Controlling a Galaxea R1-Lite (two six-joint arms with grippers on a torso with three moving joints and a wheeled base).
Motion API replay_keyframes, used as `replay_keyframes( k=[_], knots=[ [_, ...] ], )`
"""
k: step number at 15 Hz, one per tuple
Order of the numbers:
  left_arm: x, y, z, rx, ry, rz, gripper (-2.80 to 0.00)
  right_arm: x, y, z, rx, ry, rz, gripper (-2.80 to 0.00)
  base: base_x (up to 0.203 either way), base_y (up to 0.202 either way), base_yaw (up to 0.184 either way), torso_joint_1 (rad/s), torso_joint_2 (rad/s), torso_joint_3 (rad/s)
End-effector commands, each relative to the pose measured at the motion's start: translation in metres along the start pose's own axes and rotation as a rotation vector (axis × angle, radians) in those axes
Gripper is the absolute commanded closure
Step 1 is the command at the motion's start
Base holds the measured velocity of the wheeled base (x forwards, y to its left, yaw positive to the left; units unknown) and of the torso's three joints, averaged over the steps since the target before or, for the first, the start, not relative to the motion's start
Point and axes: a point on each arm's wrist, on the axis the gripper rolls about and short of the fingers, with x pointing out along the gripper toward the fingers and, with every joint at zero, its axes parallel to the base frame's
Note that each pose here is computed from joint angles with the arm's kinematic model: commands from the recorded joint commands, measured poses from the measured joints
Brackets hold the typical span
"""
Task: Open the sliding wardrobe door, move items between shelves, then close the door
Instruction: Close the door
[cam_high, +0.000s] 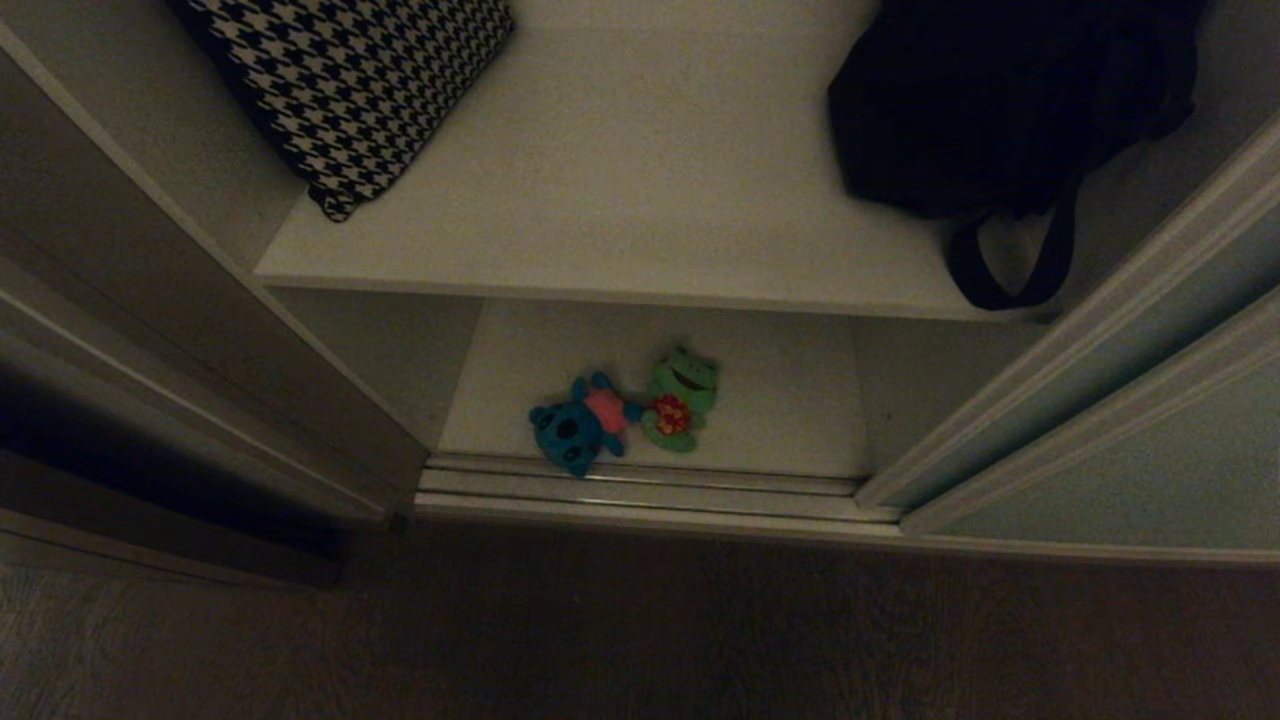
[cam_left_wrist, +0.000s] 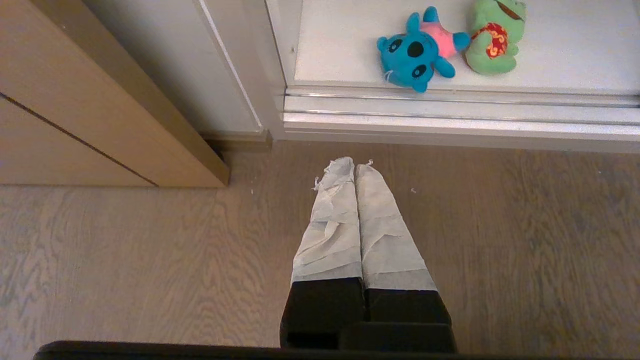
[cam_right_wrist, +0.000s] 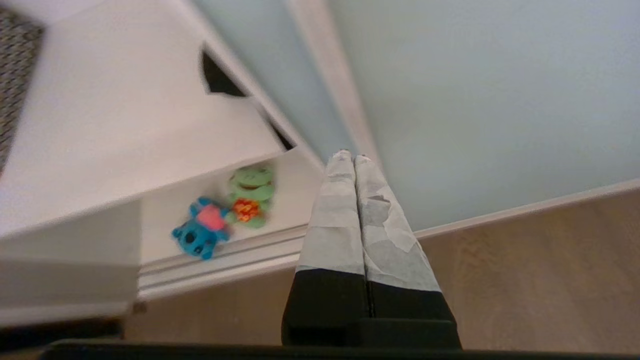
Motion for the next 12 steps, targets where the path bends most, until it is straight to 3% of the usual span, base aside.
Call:
replay_keyframes(
  k=[1, 3, 5, 9, 12],
  knots=[
    [0.0, 0.0, 0.0, 0.0, 0.001, -0.001, 0.0, 0.008, 0.001, 0.0, -0.006, 0.016, -0.029, 0.0, 0.0, 0.0, 0.0, 0.0, 0.0, 0.0],
    [0.0, 0.0, 0.0, 0.0, 0.001, -0.001, 0.0, 0.007, 0.001, 0.0, -0.019, 0.028, -0.047, 0.0, 0.0, 0.0, 0.0, 0.0, 0.0, 0.0],
    [0.0, 0.0, 0.0, 0.0, 0.001, -0.001, 0.0, 0.002, -0.001, -0.006, -0.088, 0.076, -0.014, 0.0, 0.0, 0.0, 0.0, 0.0, 0.0, 0.0],
    [0.0, 0.0, 0.0, 0.0, 0.001, -0.001, 0.0, 0.018, 0.002, -0.008, -0.096, 0.109, -0.032, 0.0, 0.0, 0.0, 0.0, 0.0, 0.0, 0.0],
    [0.0, 0.0, 0.0, 0.0, 0.001, 0.001, 0.0, 0.034, 0.002, -0.009, -0.114, 0.103, 0.014, 0.0, 0.0, 0.0, 0.0, 0.0, 0.0, 0.0]
  ],
)
